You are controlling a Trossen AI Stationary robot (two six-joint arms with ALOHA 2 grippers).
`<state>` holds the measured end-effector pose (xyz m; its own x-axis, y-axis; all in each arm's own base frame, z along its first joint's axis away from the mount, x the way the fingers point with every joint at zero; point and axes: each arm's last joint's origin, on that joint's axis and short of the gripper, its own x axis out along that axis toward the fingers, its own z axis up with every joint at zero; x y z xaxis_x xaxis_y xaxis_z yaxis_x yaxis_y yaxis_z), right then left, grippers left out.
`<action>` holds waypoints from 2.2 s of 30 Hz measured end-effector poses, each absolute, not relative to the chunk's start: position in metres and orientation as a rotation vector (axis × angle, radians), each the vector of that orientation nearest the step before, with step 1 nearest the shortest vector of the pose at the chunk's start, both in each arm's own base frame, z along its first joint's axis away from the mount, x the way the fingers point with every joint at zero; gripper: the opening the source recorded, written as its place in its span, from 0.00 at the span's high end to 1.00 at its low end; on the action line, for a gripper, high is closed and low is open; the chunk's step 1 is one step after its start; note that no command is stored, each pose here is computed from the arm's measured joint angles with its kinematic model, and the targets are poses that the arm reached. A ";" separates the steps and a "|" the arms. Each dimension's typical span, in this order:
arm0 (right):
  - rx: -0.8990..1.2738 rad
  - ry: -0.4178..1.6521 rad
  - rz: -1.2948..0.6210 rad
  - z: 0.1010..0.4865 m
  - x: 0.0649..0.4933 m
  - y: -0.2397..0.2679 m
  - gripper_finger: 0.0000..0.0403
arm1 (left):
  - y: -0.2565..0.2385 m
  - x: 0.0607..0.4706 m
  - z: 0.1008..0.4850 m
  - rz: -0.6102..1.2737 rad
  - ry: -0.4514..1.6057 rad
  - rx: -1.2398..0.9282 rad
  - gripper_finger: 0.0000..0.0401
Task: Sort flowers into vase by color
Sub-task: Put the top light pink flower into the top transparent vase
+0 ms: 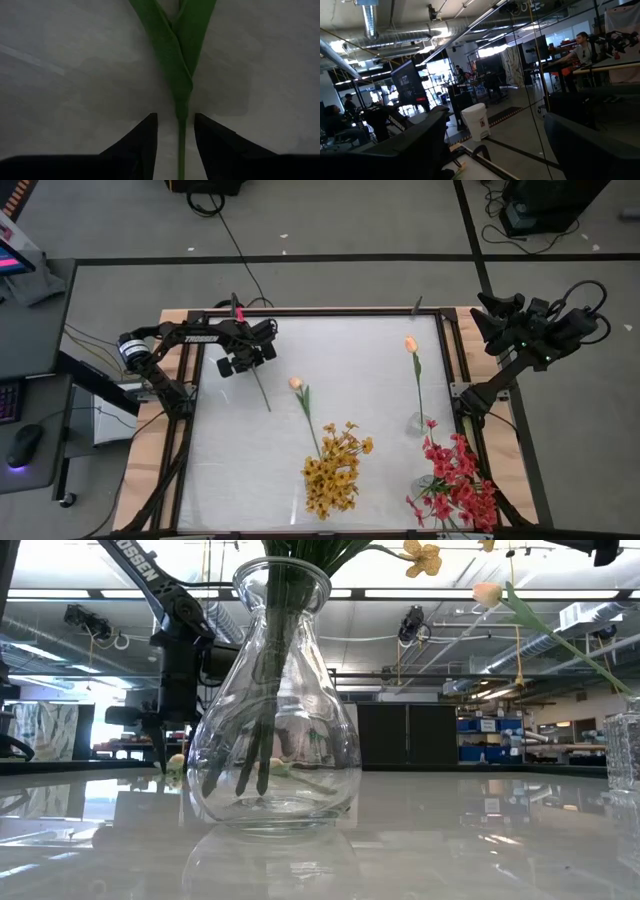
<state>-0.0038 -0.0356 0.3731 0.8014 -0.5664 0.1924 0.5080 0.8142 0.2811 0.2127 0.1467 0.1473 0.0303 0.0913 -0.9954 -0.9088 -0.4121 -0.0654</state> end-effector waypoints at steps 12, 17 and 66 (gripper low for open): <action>0.221 -0.275 -0.581 0.373 -0.004 -0.036 0.14 | 0.141 0.212 0.141 1.504 0.879 -1.475 0.69; 0.221 -0.275 -0.581 0.373 -0.004 -0.036 0.14 | 0.141 0.212 0.141 1.500 0.882 -1.479 0.69; 0.221 -0.275 -0.581 0.373 -0.004 -0.036 0.14 | 0.145 0.221 0.151 1.443 0.890 -1.511 0.93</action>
